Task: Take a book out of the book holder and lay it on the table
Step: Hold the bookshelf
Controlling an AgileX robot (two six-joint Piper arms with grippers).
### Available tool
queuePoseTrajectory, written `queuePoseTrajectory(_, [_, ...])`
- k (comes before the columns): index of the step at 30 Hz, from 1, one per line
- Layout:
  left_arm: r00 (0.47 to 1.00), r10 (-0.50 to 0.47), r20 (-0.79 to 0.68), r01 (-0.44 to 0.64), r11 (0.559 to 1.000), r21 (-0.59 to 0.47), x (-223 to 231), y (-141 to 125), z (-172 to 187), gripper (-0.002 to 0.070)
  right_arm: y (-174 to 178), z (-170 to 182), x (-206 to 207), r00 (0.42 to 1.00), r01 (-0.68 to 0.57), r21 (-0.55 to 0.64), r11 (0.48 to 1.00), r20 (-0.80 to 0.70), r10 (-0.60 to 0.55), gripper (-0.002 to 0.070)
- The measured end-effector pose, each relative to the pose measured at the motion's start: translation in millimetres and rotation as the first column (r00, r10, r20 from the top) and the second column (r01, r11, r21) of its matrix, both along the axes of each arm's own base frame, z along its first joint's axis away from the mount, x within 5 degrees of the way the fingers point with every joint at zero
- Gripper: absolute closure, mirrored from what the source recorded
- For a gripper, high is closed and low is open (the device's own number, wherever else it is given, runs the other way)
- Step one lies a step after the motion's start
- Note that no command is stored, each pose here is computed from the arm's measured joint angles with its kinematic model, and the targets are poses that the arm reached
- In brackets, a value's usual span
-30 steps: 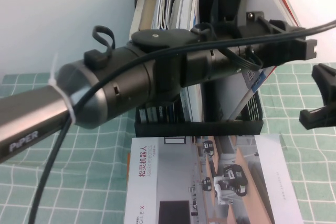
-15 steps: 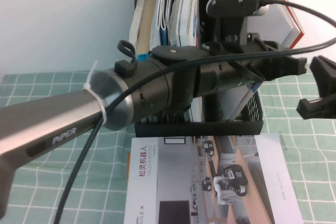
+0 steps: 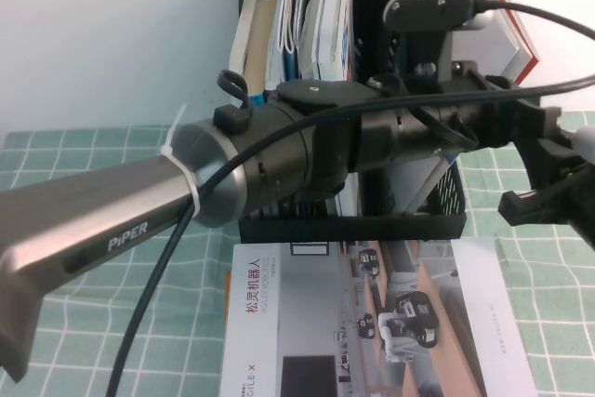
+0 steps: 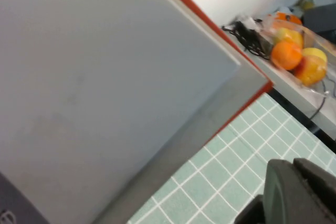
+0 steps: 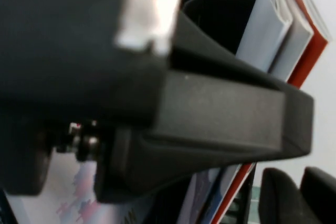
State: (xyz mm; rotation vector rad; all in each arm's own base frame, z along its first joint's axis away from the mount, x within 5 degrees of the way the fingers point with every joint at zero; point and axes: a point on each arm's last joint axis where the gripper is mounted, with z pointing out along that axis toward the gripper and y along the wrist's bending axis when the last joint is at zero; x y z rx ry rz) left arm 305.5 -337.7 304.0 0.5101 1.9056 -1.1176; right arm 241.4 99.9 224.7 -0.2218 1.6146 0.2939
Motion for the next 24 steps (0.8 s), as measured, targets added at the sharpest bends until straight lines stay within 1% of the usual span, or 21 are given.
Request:
queuePoseTrajectory(2, [1.000, -0.023, -0.001, 0.023, 1.000, -0.004, -2.5, -2.7, -0.4, 0.0678, -2.2, -2.4, -1.0, 1.000, 0.019, 0.020, 1.000, -0.016, -0.019, 0.0572])
queuePoseTrajectory(6, [0.999, 0.032, -0.002, -0.032, 0.999, 0.017, 5.8, 0.1, -5.5, 0.0678, -11.6, -16.8, -9.1, 0.993, 0.084, 0.045, 0.995, -0.085, -0.080, 0.0568])
queuePoseTrajectory(10, [0.999, 0.039, -0.019, -0.039, 0.999, 0.015, 20.4, 4.6, -14.0, 0.0678, -21.3, -32.4, -21.7, 0.984, 0.129, 0.041, 0.991, -0.131, -0.123, 0.0566])
queuePoseTrajectory(14, [0.999, 0.011, -0.044, -0.011, 1.000, 0.001, 30.3, 5.7, -22.3, 0.0678, -26.5, -41.6, -30.9, 0.979, 0.141, 0.028, 0.990, -0.151, -0.136, 0.0566])
queuePoseTrajectory(19, [0.996, 0.061, -0.065, -0.061, 0.998, 0.003, 40.8, 14.5, -25.5, 0.0678, -27.7, -43.7, -33.0, 0.978, 0.143, 0.024, 0.989, -0.157, -0.138, 0.0564])
queuePoseTrajectory(24, [0.990, 0.104, -0.095, -0.105, 0.994, -0.008, 49.5, 23.2, -26.6, 0.0678, -25.0, -40.1, -32.9, 0.988, 0.110, 0.018, 0.994, -0.113, -0.107, 0.0564])
